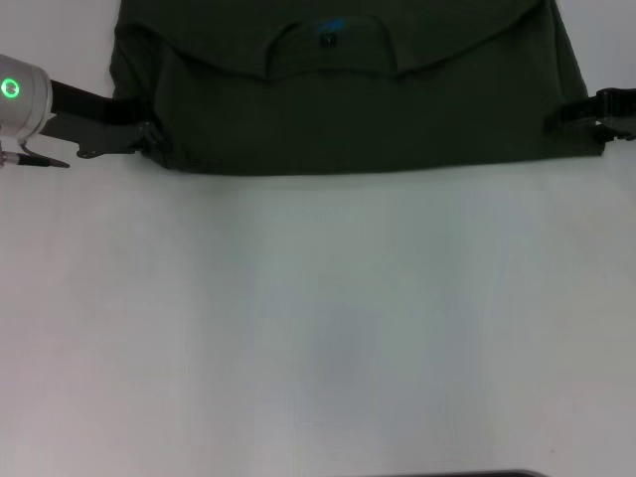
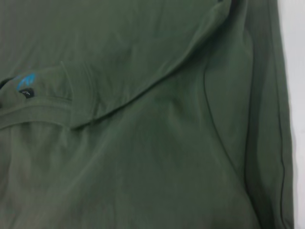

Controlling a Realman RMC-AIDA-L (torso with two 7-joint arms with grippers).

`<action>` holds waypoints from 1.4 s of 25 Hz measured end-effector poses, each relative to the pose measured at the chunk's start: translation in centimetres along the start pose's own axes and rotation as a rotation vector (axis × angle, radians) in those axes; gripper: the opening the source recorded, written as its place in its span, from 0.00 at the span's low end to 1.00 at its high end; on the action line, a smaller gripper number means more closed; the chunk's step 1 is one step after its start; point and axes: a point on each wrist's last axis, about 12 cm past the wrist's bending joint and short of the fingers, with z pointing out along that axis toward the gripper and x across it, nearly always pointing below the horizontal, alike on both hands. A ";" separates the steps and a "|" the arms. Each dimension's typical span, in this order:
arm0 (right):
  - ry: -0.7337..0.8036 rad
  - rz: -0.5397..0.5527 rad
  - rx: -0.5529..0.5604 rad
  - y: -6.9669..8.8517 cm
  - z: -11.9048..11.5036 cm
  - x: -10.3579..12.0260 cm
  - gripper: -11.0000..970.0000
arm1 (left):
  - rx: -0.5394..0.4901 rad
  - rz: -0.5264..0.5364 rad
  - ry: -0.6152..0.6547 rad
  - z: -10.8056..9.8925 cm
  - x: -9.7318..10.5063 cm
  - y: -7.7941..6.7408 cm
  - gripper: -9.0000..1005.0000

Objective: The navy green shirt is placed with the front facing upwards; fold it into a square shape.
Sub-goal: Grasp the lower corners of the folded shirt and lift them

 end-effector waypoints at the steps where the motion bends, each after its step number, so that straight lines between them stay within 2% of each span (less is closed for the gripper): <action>1: 0.000 -0.001 0.001 0.0 0.1 0.0 0.95 | 0.000 0.000 0.000 0.0 0.0 0.0 0.05; 10: 0.008 -0.010 0.002 0.4 0.6 0.0 0.94 | -0.001 0.006 -0.009 -0.1 -0.2 -0.1 0.05; 19: 0.005 -0.015 0.021 0.1 0.2 -0.3 0.94 | -0.003 0.004 -0.017 0.0 -0.2 -0.1 0.05; 27: 0.017 -0.032 0.029 0.4 0.9 0.0 0.94 | -0.001 0.002 -0.019 0.0 -0.2 -0.2 0.05; 35: 0.013 -0.015 -0.031 1.3 1.0 -0.1 0.94 | -0.005 0.003 -0.026 0.0 -0.3 -0.1 0.05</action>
